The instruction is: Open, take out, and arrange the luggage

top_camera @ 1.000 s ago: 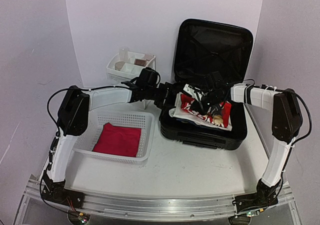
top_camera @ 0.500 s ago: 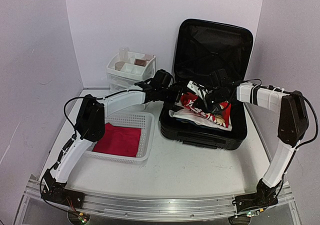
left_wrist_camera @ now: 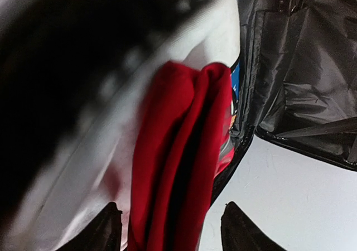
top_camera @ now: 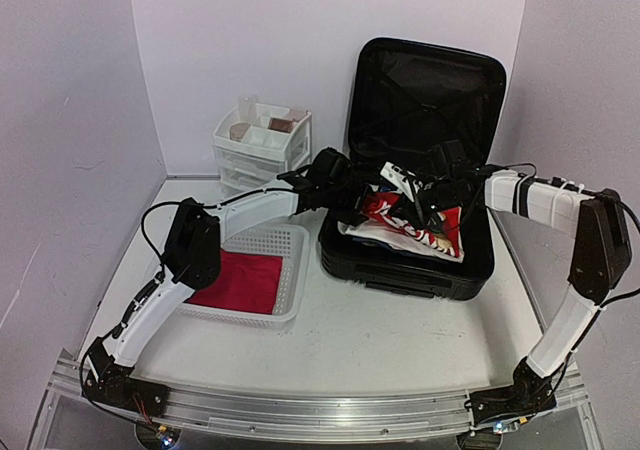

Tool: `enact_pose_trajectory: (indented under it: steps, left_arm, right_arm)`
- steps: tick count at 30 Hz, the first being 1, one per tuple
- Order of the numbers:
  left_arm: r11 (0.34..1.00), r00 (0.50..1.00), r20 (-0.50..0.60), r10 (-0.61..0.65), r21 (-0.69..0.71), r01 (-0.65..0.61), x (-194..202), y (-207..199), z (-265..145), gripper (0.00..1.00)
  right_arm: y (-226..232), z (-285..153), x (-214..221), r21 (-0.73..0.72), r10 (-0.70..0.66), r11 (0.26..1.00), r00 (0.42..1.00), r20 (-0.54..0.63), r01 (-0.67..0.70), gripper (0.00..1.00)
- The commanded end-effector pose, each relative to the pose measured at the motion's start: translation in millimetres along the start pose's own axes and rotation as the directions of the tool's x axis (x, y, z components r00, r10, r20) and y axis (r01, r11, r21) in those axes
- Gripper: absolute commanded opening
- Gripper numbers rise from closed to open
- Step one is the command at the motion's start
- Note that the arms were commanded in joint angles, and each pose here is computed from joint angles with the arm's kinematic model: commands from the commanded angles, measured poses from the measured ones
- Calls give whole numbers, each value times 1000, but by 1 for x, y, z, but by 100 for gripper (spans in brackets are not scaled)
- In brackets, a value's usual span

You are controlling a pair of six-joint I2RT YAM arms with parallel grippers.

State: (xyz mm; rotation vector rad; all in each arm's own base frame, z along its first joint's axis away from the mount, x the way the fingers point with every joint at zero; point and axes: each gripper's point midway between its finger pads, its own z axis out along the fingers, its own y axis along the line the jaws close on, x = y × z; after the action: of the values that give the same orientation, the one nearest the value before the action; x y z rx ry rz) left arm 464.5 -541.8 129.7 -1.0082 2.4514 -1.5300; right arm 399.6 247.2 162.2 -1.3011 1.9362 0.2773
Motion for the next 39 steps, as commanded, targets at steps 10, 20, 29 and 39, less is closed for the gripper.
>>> enact_pose_trajectory:
  steps: [10, 20, 29, 39]
  left_arm:
    - [995, 998, -45, 38, 91, -34, 19, -22, 3, 40]
    - [970, 986, -41, 161, 190, -151, 28, -52, -10, 9]
    - [876, 909, 15, 417, 260, -406, 46, -85, -42, 0]
    - [715, 757, 106, 645, 267, -646, 77, -113, -106, 0]
  right_arm:
    - [-1, -16, -29, 12, -22, 1000, 993, 117, 21, 0]
    - [1, -21, -23, 27, -12, 1000, 994, 105, 10, 1]
    - [-3, -46, -14, 117, 63, 990, 993, 98, -75, 70]
    - [-20, -105, -24, 233, 254, 926, 947, 197, -297, 98]
